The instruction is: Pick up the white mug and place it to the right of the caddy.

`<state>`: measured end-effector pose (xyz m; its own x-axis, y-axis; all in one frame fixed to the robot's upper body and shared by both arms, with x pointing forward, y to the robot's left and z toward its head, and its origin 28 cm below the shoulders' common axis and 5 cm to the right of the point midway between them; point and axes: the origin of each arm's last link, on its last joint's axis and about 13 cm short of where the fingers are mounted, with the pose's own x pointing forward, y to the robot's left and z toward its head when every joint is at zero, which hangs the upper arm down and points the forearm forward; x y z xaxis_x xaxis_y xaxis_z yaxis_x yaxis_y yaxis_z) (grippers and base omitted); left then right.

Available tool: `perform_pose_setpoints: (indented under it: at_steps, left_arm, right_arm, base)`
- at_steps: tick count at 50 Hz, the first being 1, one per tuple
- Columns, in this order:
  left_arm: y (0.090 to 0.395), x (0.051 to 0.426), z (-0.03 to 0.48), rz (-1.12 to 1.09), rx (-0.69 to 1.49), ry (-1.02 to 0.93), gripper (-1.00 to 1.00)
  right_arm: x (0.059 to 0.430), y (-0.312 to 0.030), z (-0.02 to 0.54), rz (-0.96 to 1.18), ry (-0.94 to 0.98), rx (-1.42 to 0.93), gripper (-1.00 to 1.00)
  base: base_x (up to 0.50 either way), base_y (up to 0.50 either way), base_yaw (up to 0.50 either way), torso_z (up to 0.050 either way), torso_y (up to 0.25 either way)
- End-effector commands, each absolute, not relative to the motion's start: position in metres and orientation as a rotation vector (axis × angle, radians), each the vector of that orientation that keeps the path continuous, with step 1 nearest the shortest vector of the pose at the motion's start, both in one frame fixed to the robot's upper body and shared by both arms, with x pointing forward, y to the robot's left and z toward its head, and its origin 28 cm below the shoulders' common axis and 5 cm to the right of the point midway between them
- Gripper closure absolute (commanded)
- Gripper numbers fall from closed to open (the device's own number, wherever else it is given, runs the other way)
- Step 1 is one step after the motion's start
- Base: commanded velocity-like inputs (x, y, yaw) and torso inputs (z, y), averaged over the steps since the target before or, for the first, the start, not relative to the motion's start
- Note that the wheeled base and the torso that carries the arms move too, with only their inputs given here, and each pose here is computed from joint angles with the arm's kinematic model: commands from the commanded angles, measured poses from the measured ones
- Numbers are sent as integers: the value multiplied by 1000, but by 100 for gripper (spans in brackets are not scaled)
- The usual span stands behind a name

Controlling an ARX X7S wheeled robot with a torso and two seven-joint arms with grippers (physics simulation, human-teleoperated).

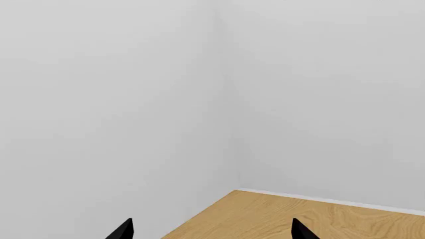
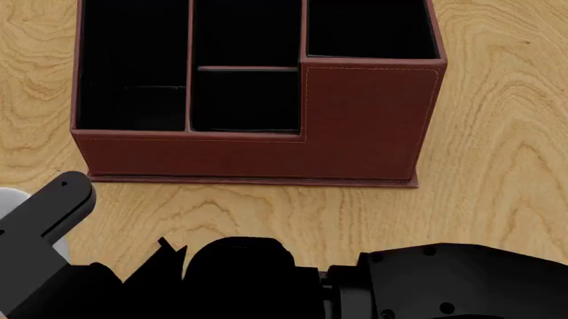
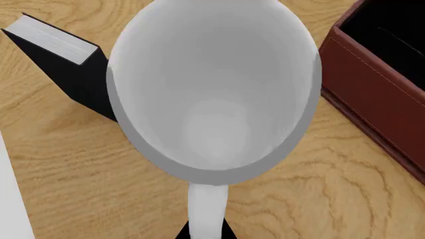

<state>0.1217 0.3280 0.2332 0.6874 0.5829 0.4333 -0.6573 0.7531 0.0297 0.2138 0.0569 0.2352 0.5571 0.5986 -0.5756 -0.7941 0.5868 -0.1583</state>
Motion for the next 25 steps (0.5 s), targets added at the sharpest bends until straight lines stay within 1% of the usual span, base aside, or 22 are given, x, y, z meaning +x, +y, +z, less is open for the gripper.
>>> perform_pose_setpoints:
  at_steps: [1,25]
  left_arm:
    - [326,122,235,689,189,-423,-100]
    - [324,127,238,672,188,-429,-100]
  right_arm:
    - [205,43,258,832,390,-419,100]
    - [199,0,294,675,268,-333,100]
  base:
    - [0,0,0,0,0]
    - [0,0,0,0,0]
